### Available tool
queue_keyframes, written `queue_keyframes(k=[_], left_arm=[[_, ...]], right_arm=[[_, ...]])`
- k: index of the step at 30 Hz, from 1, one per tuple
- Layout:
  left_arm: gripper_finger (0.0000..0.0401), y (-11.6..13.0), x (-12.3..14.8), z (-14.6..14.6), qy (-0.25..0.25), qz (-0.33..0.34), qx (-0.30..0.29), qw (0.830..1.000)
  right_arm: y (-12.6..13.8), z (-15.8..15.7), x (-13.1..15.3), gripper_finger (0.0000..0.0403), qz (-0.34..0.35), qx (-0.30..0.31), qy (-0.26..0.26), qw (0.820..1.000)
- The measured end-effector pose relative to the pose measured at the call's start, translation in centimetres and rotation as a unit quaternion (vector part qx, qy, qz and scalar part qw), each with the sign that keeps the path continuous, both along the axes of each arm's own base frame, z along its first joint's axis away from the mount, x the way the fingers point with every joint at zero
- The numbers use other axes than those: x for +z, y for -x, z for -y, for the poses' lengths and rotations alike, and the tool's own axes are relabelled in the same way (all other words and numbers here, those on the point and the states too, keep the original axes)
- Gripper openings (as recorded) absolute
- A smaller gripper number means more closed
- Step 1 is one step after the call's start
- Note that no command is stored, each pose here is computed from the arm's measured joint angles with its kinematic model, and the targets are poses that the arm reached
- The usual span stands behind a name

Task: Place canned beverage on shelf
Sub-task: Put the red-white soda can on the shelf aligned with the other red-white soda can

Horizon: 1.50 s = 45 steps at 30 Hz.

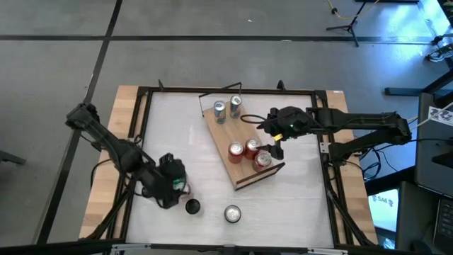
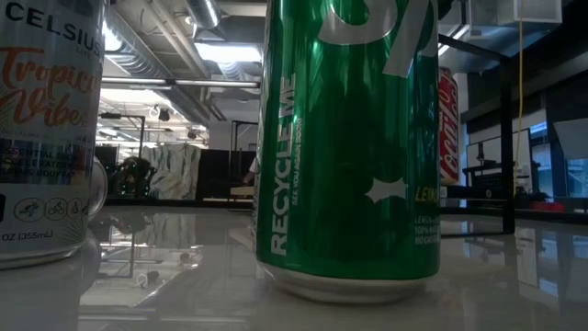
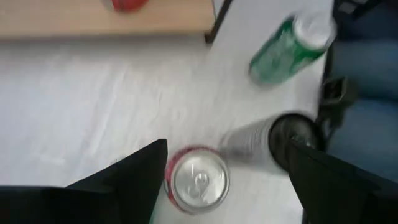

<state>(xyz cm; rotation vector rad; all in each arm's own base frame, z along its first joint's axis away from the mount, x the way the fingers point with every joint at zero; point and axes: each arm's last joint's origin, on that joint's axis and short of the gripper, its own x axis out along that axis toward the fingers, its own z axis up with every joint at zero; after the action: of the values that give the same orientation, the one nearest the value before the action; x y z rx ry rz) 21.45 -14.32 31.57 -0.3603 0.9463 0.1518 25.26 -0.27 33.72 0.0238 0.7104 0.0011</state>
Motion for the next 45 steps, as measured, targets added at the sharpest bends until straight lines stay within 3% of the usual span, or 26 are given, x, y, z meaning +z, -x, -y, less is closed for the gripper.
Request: queue_keyframes(k=[15,45], left_arm=[[0.0311,-1.2,-4.6,1.6,-0.029,-0.149,0.001,0.988],[0.0311,-1.1,-4.6,1.8,-0.026,-0.151,-0.005,0.988]], right_arm=[[0.0,0.0,0.0,0.0379,0.000,0.000,0.000,1.000],[0.0,0.0,0.0,0.0379,0.000,0.000,0.000,1.000]])
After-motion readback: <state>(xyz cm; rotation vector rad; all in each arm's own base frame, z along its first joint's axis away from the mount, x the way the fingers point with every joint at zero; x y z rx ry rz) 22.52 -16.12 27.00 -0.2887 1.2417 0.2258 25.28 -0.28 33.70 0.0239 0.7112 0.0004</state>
